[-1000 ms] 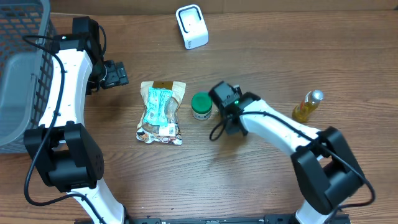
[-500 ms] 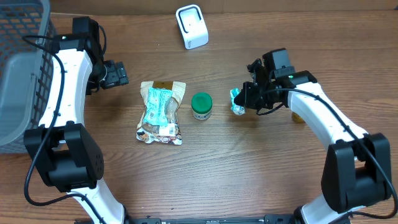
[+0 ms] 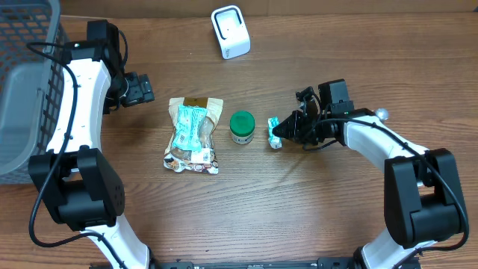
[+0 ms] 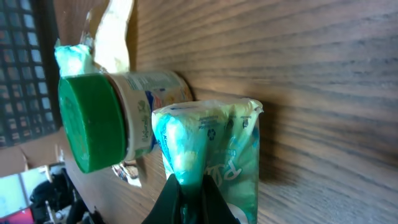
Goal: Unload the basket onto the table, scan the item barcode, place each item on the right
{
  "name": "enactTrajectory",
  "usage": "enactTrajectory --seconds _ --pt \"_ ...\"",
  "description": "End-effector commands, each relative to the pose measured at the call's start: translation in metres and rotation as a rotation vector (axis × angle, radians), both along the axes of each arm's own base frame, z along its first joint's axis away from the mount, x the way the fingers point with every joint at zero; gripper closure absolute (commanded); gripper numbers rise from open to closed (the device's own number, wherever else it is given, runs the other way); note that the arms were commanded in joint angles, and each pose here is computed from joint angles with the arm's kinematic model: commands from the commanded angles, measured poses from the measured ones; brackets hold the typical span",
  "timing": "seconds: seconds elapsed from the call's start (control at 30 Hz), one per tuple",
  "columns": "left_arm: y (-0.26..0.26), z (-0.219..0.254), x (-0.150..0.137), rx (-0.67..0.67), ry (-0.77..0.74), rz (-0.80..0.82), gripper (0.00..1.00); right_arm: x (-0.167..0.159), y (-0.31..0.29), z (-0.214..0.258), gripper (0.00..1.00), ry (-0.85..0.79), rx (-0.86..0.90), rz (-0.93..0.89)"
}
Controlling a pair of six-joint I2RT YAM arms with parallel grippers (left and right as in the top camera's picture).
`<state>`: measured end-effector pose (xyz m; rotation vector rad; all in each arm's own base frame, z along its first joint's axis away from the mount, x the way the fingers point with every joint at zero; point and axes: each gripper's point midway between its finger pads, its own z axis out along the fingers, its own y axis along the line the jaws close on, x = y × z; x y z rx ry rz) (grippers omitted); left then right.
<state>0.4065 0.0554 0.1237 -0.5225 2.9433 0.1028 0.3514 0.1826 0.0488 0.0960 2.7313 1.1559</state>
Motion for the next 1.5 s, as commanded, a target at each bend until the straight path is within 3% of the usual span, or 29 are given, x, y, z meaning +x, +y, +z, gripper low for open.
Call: enactTrajectory --seconds 0.0,0.7,0.97,1.47 --pt "-0.001 0.008 0.004 0.01 -0.024 -0.016 0.0 -0.003 -0.001 -0.006 0.96 0.039 0.03 -0.042" --pt "-0.001 0.008 0.004 0.01 -0.025 -0.016 0.0 0.001 -0.026 -0.029 0.94 0.038 -0.141 -0.121" --pt "-0.001 0.008 0.004 0.01 -0.025 -0.015 0.0 0.003 -0.025 -0.026 0.63 0.033 -0.14 -0.122" --pt "-0.001 0.008 0.004 0.01 -0.025 -0.015 0.0 0.031 -0.042 0.015 0.54 -0.038 -0.266 -0.158"
